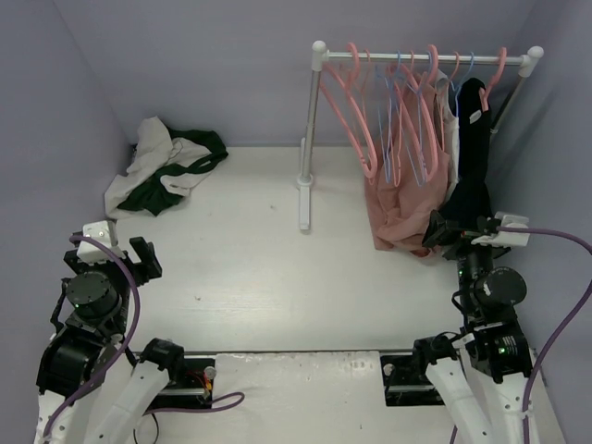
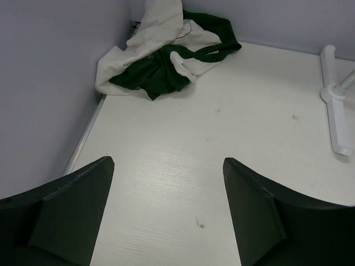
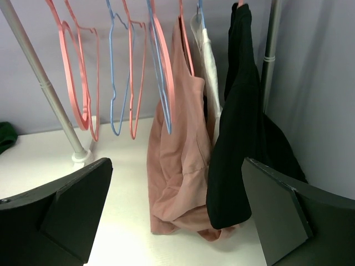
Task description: Place the t-shirt on the hanger
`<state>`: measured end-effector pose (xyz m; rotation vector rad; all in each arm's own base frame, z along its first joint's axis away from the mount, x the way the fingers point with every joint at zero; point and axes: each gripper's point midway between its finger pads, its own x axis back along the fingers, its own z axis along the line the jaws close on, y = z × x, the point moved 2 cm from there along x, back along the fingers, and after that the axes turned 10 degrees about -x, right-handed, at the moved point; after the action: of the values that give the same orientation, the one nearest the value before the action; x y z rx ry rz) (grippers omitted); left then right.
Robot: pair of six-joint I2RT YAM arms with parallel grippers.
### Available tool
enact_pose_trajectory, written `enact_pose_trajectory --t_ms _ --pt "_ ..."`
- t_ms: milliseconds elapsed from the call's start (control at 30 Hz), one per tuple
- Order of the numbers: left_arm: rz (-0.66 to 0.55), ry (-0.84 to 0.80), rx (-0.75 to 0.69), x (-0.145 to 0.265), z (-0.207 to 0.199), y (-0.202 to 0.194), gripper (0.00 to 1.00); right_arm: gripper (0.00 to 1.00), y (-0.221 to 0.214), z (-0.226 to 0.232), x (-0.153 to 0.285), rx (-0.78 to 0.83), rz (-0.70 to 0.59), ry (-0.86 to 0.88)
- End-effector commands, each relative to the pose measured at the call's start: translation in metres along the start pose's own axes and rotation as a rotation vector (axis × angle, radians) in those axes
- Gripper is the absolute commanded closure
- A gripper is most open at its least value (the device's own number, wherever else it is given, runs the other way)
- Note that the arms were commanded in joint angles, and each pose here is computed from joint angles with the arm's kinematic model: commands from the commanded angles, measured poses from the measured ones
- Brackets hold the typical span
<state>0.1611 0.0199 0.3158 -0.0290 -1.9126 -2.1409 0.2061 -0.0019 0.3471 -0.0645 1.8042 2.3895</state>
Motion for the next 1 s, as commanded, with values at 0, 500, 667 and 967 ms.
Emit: enact_pose_trajectory --t_ms 0,500,667,967 --pt "0.028 0.048 0.012 -0.014 -0.001 -0.001 0.25 0.00 0.024 0.009 -0.007 -0.046 -0.056 0.010" --pt "0.234 0.174 0.083 -0.158 -0.034 -0.007 0.24 0.00 -0.016 0.076 -0.063 -0.096 0.237 0.282" --pt "0.287 0.252 0.154 -0.238 -0.021 -0.011 0.24 0.00 -0.025 0.083 -0.051 -0.143 0.262 0.321" --pt "0.417 0.297 0.125 -0.376 -0.040 -0.049 0.24 0.00 -0.031 0.081 -0.031 -0.136 0.246 0.360"
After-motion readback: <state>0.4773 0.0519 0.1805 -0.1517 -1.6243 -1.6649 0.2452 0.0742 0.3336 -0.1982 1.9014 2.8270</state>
